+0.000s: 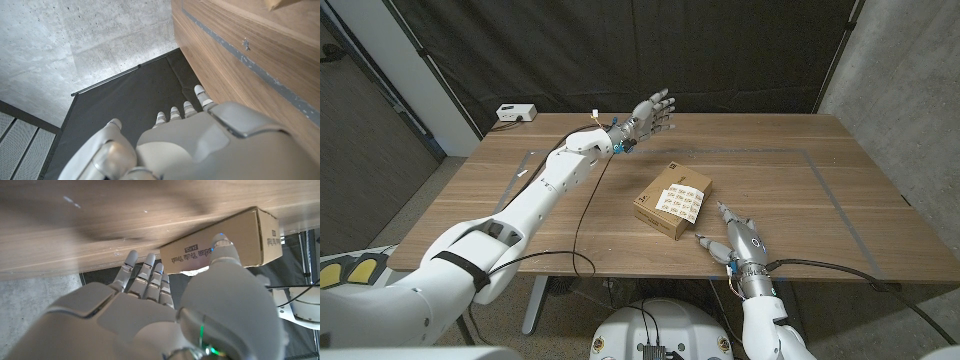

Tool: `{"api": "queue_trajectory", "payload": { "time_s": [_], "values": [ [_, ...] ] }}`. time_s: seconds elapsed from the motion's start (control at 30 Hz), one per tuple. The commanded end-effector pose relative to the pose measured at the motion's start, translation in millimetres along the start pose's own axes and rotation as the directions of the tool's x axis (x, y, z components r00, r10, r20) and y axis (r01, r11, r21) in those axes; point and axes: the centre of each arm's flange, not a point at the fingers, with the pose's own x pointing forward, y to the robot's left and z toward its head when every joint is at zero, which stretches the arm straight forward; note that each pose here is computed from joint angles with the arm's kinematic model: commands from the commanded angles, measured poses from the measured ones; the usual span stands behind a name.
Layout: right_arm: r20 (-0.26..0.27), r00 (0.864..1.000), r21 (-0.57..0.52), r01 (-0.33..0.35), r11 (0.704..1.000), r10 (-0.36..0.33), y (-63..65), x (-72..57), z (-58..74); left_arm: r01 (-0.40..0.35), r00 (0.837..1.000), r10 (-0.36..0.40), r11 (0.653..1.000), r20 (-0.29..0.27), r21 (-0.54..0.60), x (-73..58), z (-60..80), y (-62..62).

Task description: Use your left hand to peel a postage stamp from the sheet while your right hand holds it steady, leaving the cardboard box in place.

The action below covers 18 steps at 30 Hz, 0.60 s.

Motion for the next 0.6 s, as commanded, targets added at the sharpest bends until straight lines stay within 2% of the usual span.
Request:
{"api": "queue_trajectory", "payload": {
  "time_s": [0.03,0.1,0.2,0.4,0.6],
  "values": [
    [0.003,0.992,0.018,0.127,0.992,-0.127,24.0,6.2,1.1,0.019,1.0,-0.019,1.0,0.015,-0.002,-2.6,8.9,2.3],
    [0.005,0.988,0.029,0.152,0.988,-0.152,27.9,6.5,0.0,0.02,1.0,-0.02,1.0,0.015,0.001,-2.7,9.6,2.7],
    [0.017,0.989,0.031,0.146,0.989,-0.147,33.7,8.3,-1.3,0.029,1.0,-0.029,0.999,0.012,-0.015,-2.7,9.0,2.3],
    [0.032,0.974,0.07,0.224,0.972,-0.226,47.1,6.8,-6.3,0.04,0.999,-0.04,0.999,0.023,-0.019,-1.9,11.5,1.7],
    [0.08,0.933,0.14,0.339,0.93,-0.351,57.2,7.2,-10.8,0.037,0.999,-0.037,0.999,0.022,-0.023,-5.3,12.8,0.7]
  ]
}}
